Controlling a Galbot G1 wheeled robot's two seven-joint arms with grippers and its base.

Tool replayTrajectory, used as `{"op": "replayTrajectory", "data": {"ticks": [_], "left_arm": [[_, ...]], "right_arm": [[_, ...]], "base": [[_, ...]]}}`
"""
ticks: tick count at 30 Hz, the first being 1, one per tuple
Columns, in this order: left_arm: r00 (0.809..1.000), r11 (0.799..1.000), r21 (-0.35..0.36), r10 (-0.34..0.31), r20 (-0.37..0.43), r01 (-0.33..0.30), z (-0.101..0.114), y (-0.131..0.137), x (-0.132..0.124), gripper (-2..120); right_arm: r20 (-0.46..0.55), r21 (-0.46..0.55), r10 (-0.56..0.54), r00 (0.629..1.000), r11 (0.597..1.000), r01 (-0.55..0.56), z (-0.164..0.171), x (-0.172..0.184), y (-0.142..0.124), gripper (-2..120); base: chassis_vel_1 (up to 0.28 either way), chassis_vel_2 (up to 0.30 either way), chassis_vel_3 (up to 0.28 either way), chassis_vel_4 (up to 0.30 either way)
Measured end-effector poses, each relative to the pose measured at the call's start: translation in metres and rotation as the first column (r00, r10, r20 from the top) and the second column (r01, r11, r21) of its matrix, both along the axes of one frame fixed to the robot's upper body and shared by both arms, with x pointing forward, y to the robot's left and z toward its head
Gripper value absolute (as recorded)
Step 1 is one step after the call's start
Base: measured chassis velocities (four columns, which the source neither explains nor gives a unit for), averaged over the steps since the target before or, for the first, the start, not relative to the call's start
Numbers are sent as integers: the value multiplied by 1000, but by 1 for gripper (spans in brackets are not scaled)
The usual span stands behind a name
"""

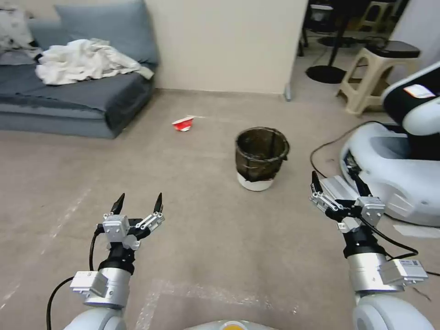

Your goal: Pick up the trash can from the floor.

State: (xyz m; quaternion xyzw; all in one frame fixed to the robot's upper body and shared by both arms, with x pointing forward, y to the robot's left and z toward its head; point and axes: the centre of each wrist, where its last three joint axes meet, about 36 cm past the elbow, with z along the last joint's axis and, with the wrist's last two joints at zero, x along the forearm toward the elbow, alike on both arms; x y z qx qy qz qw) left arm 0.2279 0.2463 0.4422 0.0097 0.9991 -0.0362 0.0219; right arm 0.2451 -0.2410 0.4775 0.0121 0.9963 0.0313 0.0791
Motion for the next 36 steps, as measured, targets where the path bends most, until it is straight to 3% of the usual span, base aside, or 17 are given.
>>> {"op": "replayTrajectory", "data": {"ticks": [36], "left_arm": [[1000, 1000, 14, 12, 14, -12, -9, 6, 14, 100]], "right_arm": [[8, 4, -13, 1000, 1000, 13, -13, 3, 0, 100]], "base": [[-19, -15, -13, -19]]}}
